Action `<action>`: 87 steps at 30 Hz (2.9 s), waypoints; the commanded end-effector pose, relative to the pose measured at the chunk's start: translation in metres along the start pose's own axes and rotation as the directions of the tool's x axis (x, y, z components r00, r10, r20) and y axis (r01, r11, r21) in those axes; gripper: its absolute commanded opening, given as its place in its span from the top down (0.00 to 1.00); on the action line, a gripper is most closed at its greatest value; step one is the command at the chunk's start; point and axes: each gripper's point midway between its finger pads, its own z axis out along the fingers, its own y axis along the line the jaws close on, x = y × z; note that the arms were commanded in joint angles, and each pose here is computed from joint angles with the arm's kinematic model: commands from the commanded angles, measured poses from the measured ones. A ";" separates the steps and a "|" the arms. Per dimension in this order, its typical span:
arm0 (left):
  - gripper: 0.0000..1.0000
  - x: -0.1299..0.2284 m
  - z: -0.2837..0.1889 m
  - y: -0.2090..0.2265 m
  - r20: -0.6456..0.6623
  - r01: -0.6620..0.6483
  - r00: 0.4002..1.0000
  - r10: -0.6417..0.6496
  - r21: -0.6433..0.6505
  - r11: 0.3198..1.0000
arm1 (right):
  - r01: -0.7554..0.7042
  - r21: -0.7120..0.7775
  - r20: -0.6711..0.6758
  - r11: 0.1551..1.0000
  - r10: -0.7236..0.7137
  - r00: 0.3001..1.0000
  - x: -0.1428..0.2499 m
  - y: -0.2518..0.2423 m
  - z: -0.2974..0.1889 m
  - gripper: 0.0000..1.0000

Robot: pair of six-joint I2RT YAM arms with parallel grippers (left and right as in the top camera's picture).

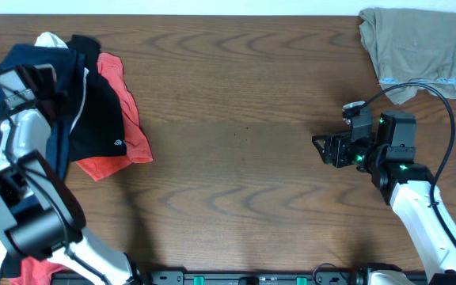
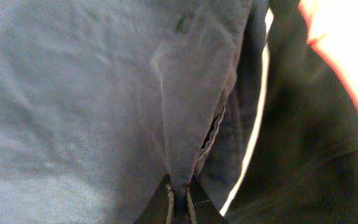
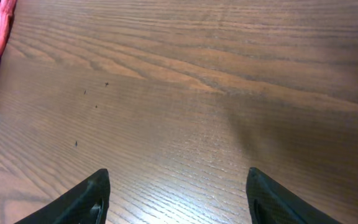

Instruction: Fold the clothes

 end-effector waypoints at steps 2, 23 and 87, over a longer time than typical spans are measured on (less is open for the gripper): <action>0.94 -0.048 -0.055 -0.023 0.157 0.049 0.985 -0.066 0.109 0.993 | 0.009 -0.014 0.032 1.000 -0.009 0.999 -0.012 0.004 -0.001 0.34; 0.94 -0.019 -0.262 -0.448 0.523 -0.550 0.834 0.177 0.755 0.358 | -0.124 0.261 0.486 0.957 -0.019 0.874 -0.102 -0.043 -0.179 0.44; 0.02 0.087 0.011 -0.487 0.161 -0.508 0.832 0.531 0.606 0.612 | -0.179 0.213 0.292 0.961 0.113 0.950 -0.056 -0.064 -0.139 0.21</action>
